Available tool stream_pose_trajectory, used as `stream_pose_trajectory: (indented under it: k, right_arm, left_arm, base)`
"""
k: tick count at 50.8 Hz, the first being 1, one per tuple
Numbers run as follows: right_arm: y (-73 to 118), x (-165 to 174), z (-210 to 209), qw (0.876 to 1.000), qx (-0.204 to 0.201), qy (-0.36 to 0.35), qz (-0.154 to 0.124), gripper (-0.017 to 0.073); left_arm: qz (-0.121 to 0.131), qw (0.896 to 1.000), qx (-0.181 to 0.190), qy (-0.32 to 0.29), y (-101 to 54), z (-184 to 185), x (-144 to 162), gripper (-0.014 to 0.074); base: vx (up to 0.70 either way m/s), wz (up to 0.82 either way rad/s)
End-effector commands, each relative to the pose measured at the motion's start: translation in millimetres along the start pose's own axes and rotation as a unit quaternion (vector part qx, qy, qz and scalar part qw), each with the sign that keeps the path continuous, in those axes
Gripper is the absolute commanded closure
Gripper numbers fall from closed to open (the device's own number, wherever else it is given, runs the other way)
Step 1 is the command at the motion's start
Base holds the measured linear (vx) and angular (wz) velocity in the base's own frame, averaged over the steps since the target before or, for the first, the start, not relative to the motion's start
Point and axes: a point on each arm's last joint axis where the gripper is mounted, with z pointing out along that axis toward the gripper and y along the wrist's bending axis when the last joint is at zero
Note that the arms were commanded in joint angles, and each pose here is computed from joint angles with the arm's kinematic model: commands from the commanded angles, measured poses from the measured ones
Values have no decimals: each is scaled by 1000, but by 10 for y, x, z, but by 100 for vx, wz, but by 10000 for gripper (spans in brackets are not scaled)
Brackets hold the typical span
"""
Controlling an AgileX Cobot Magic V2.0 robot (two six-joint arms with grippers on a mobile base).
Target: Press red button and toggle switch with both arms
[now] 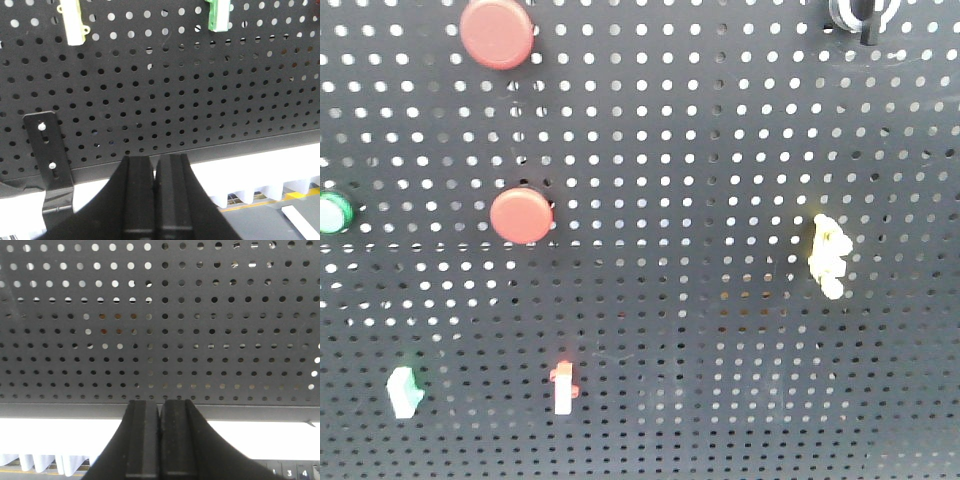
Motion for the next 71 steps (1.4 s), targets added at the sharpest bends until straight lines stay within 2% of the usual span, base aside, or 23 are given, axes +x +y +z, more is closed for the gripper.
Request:
stream_pose_trajectory:
  k: [1,17,20,23,27,30,33,36,39,43,51,55,62,71]
  right_arm:
    - [3,-43,-10,999,0,-43,-7,562]
    - [4,-50,-10,999,-1,-47,-6,562]
    - [9,-111,-18,997,-3,-76,-7,562]
    - [17,-215,-39,992,-8,-125,-5,562]
    - [24,-455,-105,982,-17,-189,10,562]
    - [20,-691,-177,976,-15,-215,10,562]
    - [13,-936,-239,974,-13,-228,10,562]
    - [6,-1295,-300,969,-12,-246,10,562]
    - [1,-1631,-337,965,-10,-262,9,562]
    - [-6,-2059,-288,965,-7,-263,6,562]
    - [-21,-2655,-29,975,-3,-222,16,562]
    - [-23,-2816,65,978,-4,-206,28,562]
    - [-24,-2925,178,980,-4,-197,29,562]
    - [-24,-2914,188,981,-6,-191,39,562]
  left_arm:
    - [2,999,-1,-32,0,4,32,591]
    - [1,999,-1,-39,1,3,19,591]
    - [-3,998,-2,-57,3,0,-16,591]
    - [-20,995,-4,-98,10,-17,-113,591]
    - [-72,983,-2,-171,28,-70,-322,591]
    - [-82,977,0,-197,35,-123,-517,591]
    - [-79,976,3,-202,37,-165,-739,591]
    - [-62,978,2,-197,40,-181,-1032,591]
    - [-27,983,-2,-182,44,-148,-1324,591]
    - [-3,986,-4,-169,53,-54,-1735,591]
    - [2,988,0,-155,70,200,-2554,591]
    - [2,987,0,-159,76,281,-2817,591]
    - [-10,987,6,-157,76,325,-3009,591]
    - [-73,984,43,-156,30,311,-3129,591]
  base:
    - [3,-2]
    - [0,0]
    - [0,0]
    - [0,0]
    - [0,0]
    - [0,0]
    - [0,0]
    - [0,-1]
    - [0,-1]
    - [0,0]
    - [0,0]
    - [0,0]
    - [0,0]
    - [0,0]
